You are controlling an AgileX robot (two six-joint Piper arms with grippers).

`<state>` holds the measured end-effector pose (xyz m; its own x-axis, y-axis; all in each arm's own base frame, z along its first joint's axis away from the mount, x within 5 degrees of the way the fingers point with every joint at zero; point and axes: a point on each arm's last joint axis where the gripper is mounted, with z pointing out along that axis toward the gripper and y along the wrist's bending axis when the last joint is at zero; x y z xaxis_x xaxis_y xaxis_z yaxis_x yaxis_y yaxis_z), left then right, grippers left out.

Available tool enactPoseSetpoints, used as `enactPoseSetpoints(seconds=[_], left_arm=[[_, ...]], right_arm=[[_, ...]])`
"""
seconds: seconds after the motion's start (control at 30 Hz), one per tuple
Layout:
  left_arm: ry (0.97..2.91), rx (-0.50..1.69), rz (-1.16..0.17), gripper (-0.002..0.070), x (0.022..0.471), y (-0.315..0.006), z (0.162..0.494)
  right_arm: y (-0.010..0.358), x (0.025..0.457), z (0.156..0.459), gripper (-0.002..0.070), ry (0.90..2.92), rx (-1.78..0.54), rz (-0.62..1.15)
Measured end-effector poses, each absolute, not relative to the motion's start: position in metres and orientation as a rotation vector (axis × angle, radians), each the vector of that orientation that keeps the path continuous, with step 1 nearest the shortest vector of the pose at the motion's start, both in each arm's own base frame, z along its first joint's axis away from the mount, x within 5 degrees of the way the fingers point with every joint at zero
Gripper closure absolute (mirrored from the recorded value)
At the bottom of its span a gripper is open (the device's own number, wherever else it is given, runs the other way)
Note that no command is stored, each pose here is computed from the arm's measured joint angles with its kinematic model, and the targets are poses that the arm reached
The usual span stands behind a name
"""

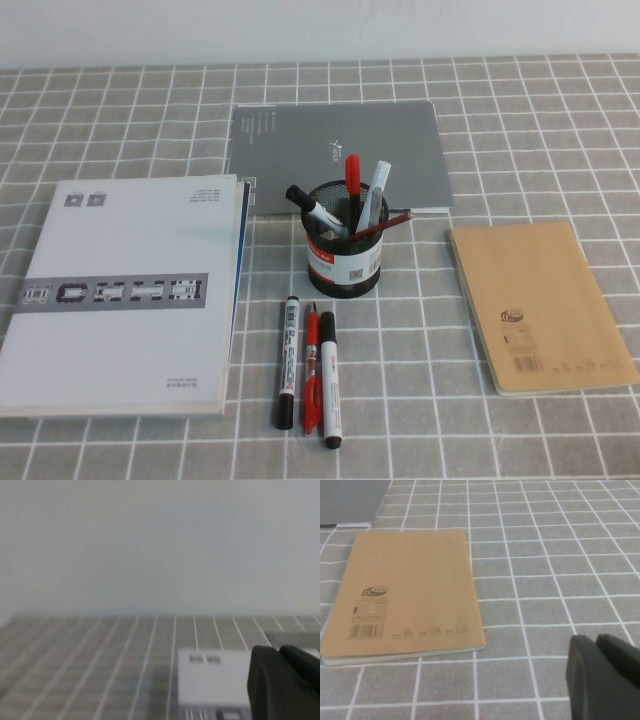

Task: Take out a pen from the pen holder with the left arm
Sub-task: 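Take a marker out of the pen holder and lay it on the table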

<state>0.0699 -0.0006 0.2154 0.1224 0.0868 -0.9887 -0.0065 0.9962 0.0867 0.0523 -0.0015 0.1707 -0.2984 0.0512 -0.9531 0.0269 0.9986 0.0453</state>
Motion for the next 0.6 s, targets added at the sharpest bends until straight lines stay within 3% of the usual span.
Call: enactPoseSetpoints(seconds=[0.17, 0.6], left_arm=[[1.611, -0.026, -0.001, 0.0678, 0.065, 0.001, 0.199], [1.794, -0.109, -0.070, 0.0678, 0.055, 0.001, 0.179]], right_arm=[[-0.001, 0.052, 0.171, 0.0689, 1.874, 0.056, 0.024], [-0.001, 0.052, 0.171, 0.0689, 1.874, 0.056, 0.024]])
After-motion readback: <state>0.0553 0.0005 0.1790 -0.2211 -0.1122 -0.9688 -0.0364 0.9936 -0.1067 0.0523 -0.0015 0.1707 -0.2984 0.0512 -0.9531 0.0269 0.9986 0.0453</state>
